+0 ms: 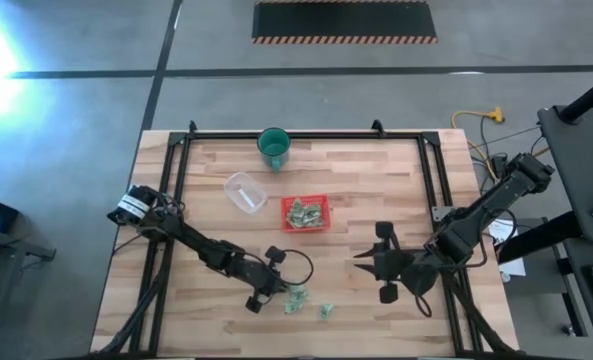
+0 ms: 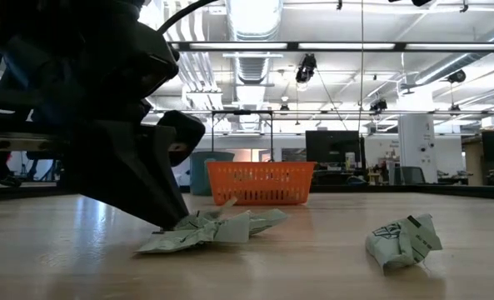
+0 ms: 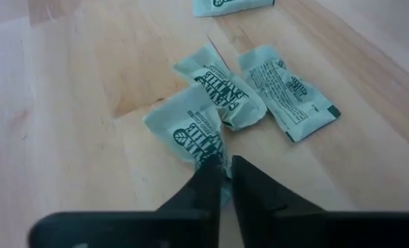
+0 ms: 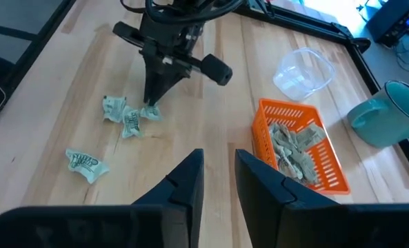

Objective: Pick and place items into bin
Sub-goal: Put the stevia packet into the orange bin

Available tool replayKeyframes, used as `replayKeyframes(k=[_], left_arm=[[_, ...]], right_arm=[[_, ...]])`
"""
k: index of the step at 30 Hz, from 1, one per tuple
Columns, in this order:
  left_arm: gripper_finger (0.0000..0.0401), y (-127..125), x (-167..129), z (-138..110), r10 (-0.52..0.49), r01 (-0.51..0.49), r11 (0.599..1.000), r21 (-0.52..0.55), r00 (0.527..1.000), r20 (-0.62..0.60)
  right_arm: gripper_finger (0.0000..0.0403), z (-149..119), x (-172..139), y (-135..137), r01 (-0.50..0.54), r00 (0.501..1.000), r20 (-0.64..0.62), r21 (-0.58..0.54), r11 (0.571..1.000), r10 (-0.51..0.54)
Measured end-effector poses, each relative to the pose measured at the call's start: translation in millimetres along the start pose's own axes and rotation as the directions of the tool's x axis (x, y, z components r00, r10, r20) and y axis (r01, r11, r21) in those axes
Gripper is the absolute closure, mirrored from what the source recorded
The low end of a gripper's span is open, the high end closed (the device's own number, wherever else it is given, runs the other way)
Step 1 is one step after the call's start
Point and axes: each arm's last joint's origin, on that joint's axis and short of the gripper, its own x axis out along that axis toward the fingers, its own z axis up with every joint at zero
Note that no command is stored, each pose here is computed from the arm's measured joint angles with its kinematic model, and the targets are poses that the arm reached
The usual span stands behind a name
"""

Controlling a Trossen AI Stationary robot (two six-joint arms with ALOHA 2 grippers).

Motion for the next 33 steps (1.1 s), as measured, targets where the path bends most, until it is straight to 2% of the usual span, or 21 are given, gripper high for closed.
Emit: replayKeyframes(k=[4,12,20,26,33], left_arm=[[0.0394,0.7,-0.4,0.1,0.030,-0.030,0.999,0.016,1.000,-0.002],[0.0398,4.7,-5.7,5.9,0.151,-0.151,0.988,0.043,0.988,0.016],[0.0400,6.7,-12.0,14.5,0.216,-0.219,0.974,0.065,0.975,0.048],[0.0401,14.0,-23.4,25.2,0.293,-0.303,0.943,0.136,0.952,0.087],[0.0401,40.8,-46.6,40.2,0.386,-0.407,0.897,0.172,0.912,0.142]], right_arm=[[0.0330,-0.1,0.0,0.0,0.000,1.000,0.000,0.000,1.000,0.000],[0.0330,-0.2,0.1,0.0,0.000,1.000,-0.001,-0.001,1.000,0.000],[0.0330,-0.3,0.1,0.0,0.000,1.000,-0.002,-0.002,1.000,0.000],[0.0330,-0.4,0.2,0.1,0.000,1.000,-0.002,-0.002,1.000,0.000],[0.0330,-0.2,0.3,0.2,0.000,1.000,-0.001,0.000,1.000,0.000]])
